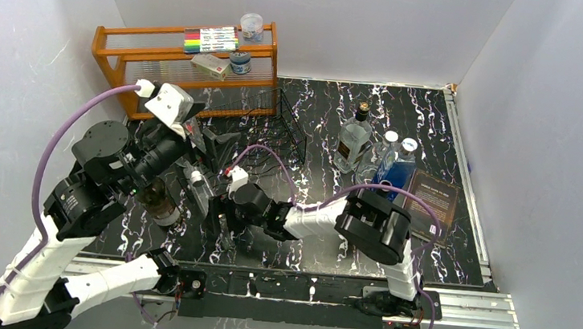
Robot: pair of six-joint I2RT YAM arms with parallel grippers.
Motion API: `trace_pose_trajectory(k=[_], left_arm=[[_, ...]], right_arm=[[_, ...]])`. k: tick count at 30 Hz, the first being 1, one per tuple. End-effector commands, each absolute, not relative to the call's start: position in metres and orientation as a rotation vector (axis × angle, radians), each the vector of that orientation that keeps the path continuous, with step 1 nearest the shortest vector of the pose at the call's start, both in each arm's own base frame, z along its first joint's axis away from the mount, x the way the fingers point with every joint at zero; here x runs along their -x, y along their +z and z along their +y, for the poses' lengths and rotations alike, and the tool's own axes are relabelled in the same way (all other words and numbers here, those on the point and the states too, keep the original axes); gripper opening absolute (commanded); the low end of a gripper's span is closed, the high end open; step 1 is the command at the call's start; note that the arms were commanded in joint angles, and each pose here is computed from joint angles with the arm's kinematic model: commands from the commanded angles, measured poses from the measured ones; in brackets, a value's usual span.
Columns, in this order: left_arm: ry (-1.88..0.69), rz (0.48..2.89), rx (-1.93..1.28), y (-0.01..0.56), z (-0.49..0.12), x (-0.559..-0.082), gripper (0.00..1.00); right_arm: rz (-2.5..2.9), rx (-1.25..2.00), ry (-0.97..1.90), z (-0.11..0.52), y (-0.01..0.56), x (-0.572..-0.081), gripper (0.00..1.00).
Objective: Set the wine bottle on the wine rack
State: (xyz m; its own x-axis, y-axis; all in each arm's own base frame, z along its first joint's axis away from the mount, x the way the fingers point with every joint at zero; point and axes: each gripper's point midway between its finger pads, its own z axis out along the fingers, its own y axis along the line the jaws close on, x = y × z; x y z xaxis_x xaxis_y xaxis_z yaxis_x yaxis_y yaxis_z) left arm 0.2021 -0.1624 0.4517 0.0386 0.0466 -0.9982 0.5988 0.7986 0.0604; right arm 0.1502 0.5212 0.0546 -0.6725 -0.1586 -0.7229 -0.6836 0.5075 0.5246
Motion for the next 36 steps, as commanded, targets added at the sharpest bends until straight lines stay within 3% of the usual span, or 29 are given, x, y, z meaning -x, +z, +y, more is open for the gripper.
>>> trace_pose_trajectory(k=[1, 9, 15, 21, 36], left_arm=[[-0.432, 1.482, -0.533, 0.451, -0.156, -0.202, 0.98], [-0.423, 1.486, -0.522, 0.449, -0.151, -0.201, 0.98], [-0.408, 1.491, -0.518, 0.448, -0.149, -0.201, 0.98], [-0.407, 1.493, -0.523, 0.449, -0.149, -0.202, 0.98], [-0.401, 1.499, -0.530, 0.450, -0.152, -0.204, 0.98]], right_arm=[[2.111, 0.647, 1.176, 0.522, 0.088, -0.147, 0.97], [2.225, 0.705, 1.102, 0.511, 0.072, -0.136, 0.90], [2.260, 0.690, 1.075, 0.521, 0.061, -0.141, 0.72], [2.222, 0.646, 1.067, 0.536, 0.071, -0.154, 0.47], [2.093, 0.429, 1.265, 0.562, 0.108, -0.217, 0.45]])
